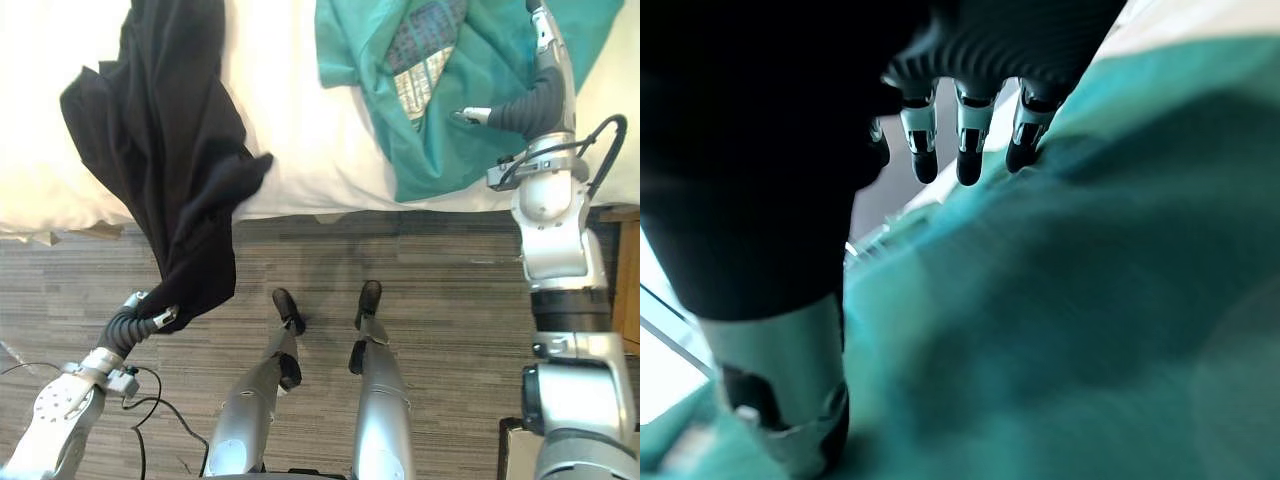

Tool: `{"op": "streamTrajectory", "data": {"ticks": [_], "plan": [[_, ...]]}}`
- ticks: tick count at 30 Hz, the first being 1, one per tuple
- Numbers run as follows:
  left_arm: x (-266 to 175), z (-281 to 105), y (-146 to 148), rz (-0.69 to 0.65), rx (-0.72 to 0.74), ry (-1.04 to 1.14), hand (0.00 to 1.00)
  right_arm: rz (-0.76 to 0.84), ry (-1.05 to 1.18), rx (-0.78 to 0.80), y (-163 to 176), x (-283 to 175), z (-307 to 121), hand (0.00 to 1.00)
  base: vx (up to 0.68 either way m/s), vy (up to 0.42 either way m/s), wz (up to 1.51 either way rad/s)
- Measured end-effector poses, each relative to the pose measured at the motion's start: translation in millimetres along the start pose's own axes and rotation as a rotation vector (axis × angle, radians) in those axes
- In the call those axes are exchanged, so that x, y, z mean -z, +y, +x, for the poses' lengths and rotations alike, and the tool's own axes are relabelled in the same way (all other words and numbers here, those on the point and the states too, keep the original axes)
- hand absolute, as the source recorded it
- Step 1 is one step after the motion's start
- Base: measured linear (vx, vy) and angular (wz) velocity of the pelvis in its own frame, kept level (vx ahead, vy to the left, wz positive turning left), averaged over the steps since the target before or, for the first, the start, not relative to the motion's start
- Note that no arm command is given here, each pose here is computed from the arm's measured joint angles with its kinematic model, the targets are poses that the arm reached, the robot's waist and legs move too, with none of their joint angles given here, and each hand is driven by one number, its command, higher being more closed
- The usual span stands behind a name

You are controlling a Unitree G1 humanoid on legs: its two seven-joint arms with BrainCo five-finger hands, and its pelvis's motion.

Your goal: Tidy the bed and pick cloth on bed and put in laundry

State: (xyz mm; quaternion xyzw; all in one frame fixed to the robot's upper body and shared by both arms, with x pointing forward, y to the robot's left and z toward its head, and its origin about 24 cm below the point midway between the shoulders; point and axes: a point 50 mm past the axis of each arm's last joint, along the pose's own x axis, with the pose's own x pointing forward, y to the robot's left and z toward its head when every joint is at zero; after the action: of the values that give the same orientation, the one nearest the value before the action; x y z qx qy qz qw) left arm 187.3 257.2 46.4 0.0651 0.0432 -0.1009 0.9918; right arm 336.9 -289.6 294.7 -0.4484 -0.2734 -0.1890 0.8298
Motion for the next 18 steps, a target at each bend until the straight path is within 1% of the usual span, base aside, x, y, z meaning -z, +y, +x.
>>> {"op": "streamTrajectory", "data": {"ticks": [2, 3, 7, 11, 13, 14, 15, 16, 17, 18], "plan": [[3.5, -7.3, 3.4, -0.018, -0.002, 0.024, 1.0, -0.05, 0.0, 0.011, -13.6, -0.2, 9.9, 0.0, 0.02, 0.04, 0.18], [4.4, -8.0, 3.7, -0.022, 0.003, 0.032, 1.0, -0.084, -0.003, 0.013, -22.2, -0.2, 15.2, 1.0, 0.02, 0.042, 0.03], [2.0, -8.8, 6.9, -0.004, 0.019, 0.042, 1.0, -0.263, -0.017, -0.018, -36.2, 4.7, 19.9, 1.0, 0.02, 0.047, 0.04], [-8.8, -6.7, 4.7, 0.005, 0.082, 0.023, 1.0, -0.354, 0.002, -0.032, -40.6, 10.8, 19.9, 1.0, 0.02, 0.042, 0.08], [-15.0, -5.4, 1.8, 0.007, 0.102, 0.0, 1.0, -0.367, 0.019, -0.046, -38.2, 15.3, 17.9, 1.0, 0.01, 0.019, 0.04], [-17.1, -4.6, -2.2, -0.02, 0.115, -0.015, 1.0, -0.355, 0.038, -0.074, -27.6, 21.3, 12.7, 1.0, 0.05, 0.002, -0.05], [-10.2, -4.4, -6.5, -0.071, 0.104, -0.011, 1.0, -0.317, 0.07, -0.108, -9.9, 29.7, 3.9, 1.0, 0.07, -0.008, -0.07], [-4.9, -3.1, -7.4, -0.091, 0.093, -0.002, 1.0, -0.292, 0.087, -0.119, -1.6, 33.6, -1.0, 1.0, 0.1, -0.029, -0.15], [16.4, 6.6, -13.0, -0.171, 0.051, 0.033, 1.0, -0.211, 0.148, -0.164, 27.2, 46.5, -21.8, 1.0, 0.12, -0.045, -0.22], [41.3, 13.2, -16.7, -0.2, -0.034, 0.104, 1.0, -0.098, 0.218, -0.219, 63.1, 55.9, -48.0, 1.0, 0.14, -0.055, -0.23]]}}
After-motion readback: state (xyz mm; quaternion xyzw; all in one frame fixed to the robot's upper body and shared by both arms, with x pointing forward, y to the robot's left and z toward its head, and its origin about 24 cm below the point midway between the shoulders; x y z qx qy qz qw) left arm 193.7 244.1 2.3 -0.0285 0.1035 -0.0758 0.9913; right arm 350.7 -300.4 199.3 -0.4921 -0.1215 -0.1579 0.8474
